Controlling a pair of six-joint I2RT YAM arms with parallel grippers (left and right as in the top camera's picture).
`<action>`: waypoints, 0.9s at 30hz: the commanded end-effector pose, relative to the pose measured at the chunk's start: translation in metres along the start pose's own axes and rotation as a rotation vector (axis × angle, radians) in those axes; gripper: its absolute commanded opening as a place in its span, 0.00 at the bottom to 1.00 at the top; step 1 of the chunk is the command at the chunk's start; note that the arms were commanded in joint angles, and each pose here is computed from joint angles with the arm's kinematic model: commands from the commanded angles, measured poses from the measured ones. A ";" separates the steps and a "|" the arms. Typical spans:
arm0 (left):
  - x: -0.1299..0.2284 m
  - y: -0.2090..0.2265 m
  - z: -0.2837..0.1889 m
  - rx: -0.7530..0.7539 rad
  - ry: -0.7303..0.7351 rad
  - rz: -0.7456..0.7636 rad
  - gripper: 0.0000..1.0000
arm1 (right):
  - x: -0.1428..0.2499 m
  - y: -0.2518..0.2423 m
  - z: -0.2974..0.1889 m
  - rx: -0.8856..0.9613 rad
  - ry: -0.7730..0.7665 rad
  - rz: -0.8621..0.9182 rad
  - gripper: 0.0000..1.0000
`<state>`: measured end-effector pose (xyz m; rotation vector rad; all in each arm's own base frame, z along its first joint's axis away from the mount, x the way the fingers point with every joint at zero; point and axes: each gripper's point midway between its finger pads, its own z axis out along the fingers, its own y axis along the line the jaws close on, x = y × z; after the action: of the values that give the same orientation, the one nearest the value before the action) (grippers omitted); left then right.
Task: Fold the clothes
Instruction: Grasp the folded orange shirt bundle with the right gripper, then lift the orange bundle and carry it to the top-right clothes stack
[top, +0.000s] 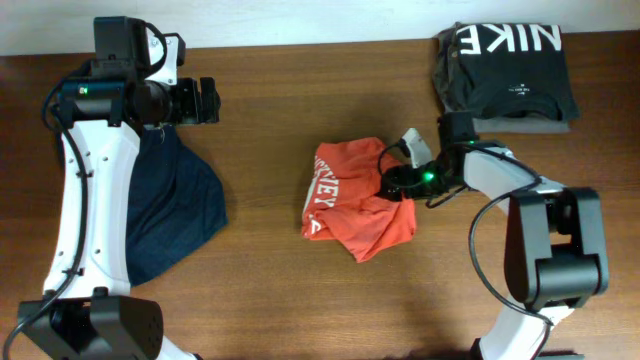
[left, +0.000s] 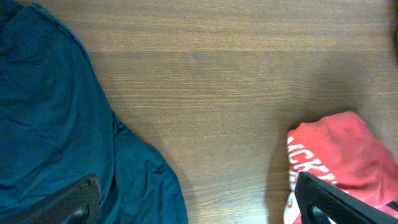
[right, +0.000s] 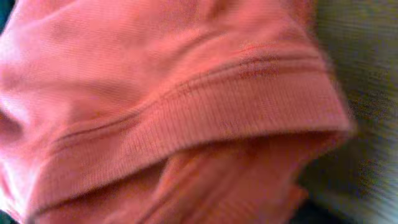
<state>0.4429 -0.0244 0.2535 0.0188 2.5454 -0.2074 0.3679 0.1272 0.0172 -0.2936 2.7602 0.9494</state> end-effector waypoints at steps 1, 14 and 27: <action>0.005 0.001 0.007 -0.005 0.025 0.014 0.99 | 0.013 0.009 0.022 -0.051 0.054 0.061 0.15; 0.005 0.001 0.007 -0.006 0.024 0.020 0.99 | -0.125 0.091 -0.121 -0.144 -0.415 -0.040 0.04; 0.004 0.001 0.007 -0.006 0.021 0.021 0.99 | -0.241 0.063 -0.265 0.019 -1.095 0.094 0.04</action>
<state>0.4425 -0.0244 0.2527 0.0244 2.5478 -0.2045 0.5328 0.0832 0.2955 0.0721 1.8770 0.8674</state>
